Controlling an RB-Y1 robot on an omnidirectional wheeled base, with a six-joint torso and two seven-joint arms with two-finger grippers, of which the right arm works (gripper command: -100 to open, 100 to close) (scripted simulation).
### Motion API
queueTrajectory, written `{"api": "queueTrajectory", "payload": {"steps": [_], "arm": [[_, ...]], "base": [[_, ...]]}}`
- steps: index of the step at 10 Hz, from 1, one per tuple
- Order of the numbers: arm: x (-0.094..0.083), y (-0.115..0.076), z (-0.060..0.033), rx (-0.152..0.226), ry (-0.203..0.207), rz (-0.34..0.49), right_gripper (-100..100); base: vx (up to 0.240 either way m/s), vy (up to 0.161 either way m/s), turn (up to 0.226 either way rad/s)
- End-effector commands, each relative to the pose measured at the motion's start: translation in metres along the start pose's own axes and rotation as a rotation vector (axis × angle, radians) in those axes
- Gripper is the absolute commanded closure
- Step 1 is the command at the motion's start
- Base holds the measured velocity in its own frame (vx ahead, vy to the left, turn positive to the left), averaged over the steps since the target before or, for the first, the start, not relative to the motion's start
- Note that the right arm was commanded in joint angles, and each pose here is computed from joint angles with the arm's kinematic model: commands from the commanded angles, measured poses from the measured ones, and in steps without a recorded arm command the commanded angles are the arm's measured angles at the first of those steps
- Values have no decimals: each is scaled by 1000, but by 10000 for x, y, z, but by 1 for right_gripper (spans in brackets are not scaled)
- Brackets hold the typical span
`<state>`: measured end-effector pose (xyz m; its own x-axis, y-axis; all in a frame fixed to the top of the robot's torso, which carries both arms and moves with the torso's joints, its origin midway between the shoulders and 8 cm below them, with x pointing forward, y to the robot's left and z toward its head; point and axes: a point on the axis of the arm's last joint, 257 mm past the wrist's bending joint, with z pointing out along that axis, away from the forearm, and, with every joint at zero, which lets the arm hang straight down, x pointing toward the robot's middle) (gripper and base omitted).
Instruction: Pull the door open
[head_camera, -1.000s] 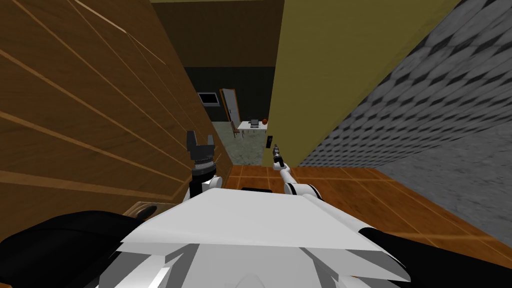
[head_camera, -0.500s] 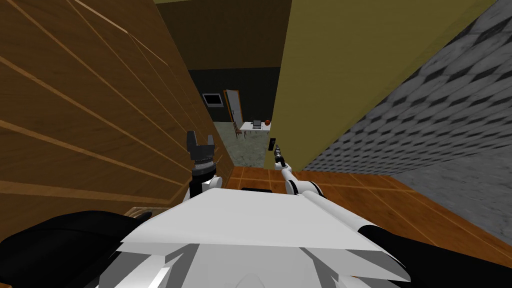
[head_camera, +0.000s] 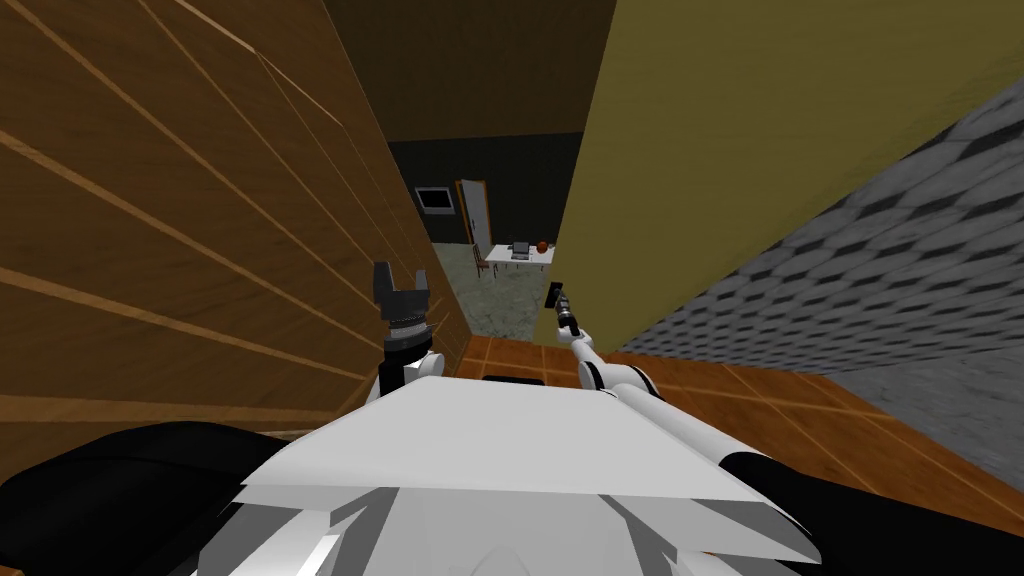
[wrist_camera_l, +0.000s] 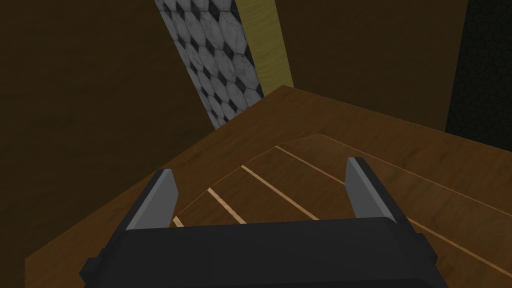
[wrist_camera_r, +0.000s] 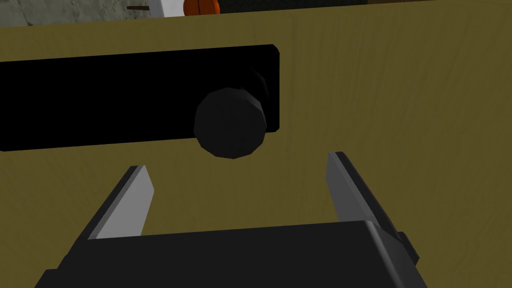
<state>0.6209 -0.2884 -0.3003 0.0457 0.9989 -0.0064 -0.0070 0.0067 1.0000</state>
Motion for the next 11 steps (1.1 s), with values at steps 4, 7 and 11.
{"api": "queueTrajectory", "payload": {"steps": [4, 7, 11], "arm": [[-448, 27, -54, -4, -43, 2, -100], [-597, 28, -79, -5, -58, 0, -100], [-597, 28, -79, -5, -58, 0, 100]], "base": [[98, 23, 81], [133, 44, 98], [-18, -7, 0]]}}
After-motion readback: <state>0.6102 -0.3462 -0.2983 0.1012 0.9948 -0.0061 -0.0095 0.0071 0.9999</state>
